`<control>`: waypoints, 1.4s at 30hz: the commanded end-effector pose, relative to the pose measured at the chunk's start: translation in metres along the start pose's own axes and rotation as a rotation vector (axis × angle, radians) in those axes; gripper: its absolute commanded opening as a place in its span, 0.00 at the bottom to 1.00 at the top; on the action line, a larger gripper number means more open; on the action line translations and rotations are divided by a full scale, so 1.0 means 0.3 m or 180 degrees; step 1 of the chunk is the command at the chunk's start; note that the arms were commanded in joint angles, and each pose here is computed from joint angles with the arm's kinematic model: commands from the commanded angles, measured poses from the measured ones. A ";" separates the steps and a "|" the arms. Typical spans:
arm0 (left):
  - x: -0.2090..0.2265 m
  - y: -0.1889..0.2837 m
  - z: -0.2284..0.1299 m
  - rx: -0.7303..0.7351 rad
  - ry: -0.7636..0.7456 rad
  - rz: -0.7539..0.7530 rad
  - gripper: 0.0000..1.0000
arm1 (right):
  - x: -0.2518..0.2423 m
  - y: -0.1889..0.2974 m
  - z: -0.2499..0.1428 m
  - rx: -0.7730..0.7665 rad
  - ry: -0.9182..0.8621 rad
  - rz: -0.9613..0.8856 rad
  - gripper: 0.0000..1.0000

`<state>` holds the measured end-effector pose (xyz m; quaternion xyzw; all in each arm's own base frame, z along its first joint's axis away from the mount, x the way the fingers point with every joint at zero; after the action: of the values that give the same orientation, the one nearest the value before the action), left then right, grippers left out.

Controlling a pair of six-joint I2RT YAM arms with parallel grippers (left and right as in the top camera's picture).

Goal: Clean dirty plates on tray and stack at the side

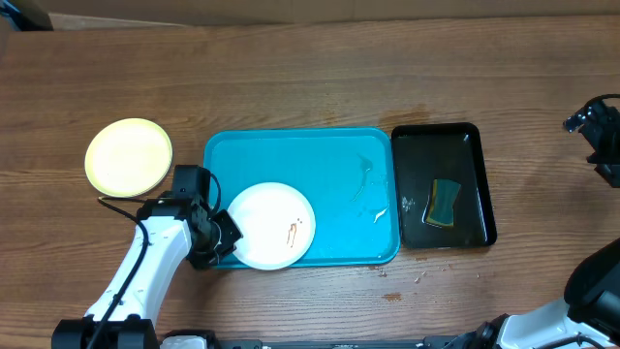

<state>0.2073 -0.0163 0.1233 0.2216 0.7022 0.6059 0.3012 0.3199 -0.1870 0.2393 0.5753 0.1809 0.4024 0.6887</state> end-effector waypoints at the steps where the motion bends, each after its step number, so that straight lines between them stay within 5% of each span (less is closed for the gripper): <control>1: -0.031 -0.005 -0.006 -0.0054 -0.0138 -0.0153 0.04 | 0.002 0.010 0.011 -0.0048 0.0000 0.0021 1.00; 10: -0.158 -0.002 -0.006 -0.0484 -0.0522 -0.0630 0.05 | 0.002 0.010 0.011 -0.0048 0.0000 0.0021 1.00; 17: -0.220 -0.004 -0.014 -0.0706 -0.0633 -0.0804 0.19 | 0.002 0.010 0.011 -0.0048 0.0000 0.0021 1.00; 19: -0.223 -0.011 -0.022 -0.0687 -0.0728 -0.0782 0.35 | 0.002 0.010 0.011 -0.0048 0.0000 0.0021 1.00; 21: -0.234 -0.003 -0.020 -0.0750 -0.1073 -0.0783 0.63 | 0.002 0.010 0.011 -0.0048 0.0000 0.0021 1.00; 25: -0.301 0.128 0.034 -0.1084 -0.1631 -0.0732 0.75 | 0.002 0.010 0.011 -0.0048 0.0000 0.0021 1.00; 33: -0.465 0.319 0.127 -0.1285 -0.2240 -0.0468 0.75 | 0.002 0.010 0.011 -0.0048 0.0000 0.0021 1.00; 42: -0.491 0.075 0.165 -0.0292 -0.2432 0.0059 0.68 | 0.002 0.010 0.011 -0.0048 0.0000 0.0021 1.00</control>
<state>0.3441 -0.0740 0.1830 0.3892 0.5049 0.5476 0.5420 0.3199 -0.1870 0.2394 0.5753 0.1807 0.4026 0.6887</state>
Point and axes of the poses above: each gripper's point midway between its finger pads, its own y axis back along the fingers, its own x axis along the line the jaws close on, z = x × y, the point moved 10 cm from there along y, back along the fingers, and after that the axes turned 12 degrees about y, right-handed, at the moved point
